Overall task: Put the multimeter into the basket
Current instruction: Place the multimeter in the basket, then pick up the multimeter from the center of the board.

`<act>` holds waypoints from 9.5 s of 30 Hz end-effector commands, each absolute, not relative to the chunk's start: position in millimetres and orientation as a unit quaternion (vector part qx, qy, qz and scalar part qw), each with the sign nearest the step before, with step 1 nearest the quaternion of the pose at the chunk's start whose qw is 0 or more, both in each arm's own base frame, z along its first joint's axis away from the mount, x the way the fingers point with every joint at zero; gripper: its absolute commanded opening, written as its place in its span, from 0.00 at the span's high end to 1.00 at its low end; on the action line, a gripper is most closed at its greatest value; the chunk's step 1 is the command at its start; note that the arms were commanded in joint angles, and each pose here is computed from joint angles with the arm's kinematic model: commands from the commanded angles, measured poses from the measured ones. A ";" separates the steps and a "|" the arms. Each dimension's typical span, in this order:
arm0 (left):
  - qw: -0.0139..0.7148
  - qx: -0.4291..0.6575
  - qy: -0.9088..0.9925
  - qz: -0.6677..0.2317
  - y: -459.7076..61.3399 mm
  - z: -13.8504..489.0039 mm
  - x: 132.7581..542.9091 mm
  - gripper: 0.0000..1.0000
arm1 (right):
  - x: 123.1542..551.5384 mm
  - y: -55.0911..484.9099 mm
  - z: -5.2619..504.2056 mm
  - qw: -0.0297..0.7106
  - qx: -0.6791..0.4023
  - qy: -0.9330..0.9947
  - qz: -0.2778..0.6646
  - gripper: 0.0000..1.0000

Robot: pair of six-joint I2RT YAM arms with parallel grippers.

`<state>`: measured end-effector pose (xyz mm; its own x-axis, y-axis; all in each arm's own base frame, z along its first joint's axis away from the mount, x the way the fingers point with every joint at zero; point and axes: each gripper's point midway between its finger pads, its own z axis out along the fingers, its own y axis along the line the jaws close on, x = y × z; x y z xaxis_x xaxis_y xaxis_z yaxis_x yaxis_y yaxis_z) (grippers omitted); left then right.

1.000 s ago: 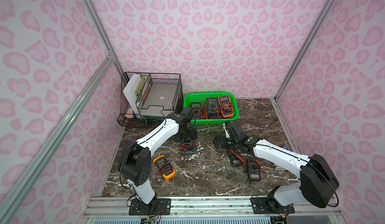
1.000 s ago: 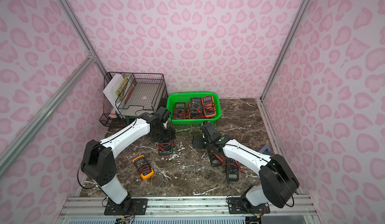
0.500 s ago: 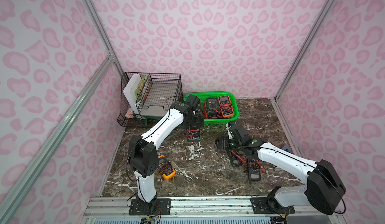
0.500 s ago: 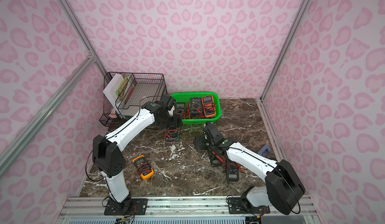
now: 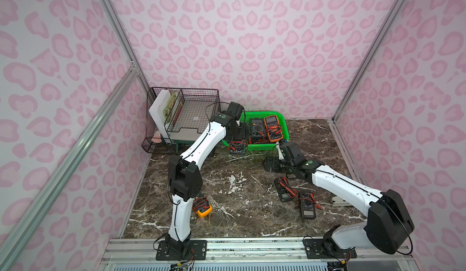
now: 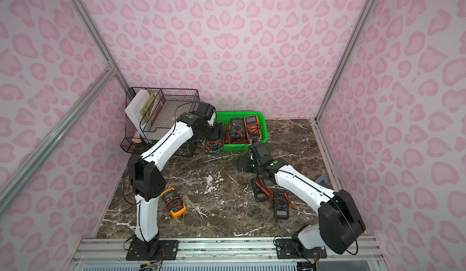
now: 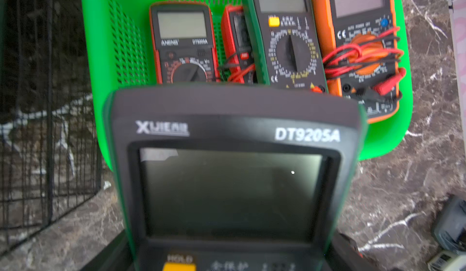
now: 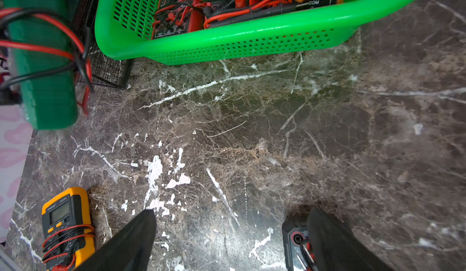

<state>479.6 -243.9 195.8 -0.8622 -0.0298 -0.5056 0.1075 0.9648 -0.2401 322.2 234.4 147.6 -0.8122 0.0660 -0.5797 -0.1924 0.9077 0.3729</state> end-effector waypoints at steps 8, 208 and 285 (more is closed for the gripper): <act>0.351 0.032 0.926 -0.137 -250.9 214.8 542.5 1.00 | 337.7 224.0 145.6 0.288 -0.009 0.932 0.219 0.01; -0.006 -0.225 0.970 0.089 -67.7 36.9 184.2 0.01 | 283.6 289.8 112.2 0.230 -0.168 0.938 0.197 0.01; 0.127 0.042 0.990 -0.034 -199.7 148.8 313.1 1.00 | 334.6 263.9 190.5 0.290 -0.075 0.900 0.317 0.01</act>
<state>304.6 -193.7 141.6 -0.9709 0.0410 -0.2359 0.0549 0.9971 -0.0525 332.5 262.5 183.3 -0.8292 0.0269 -0.5583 -0.3155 0.8020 0.5072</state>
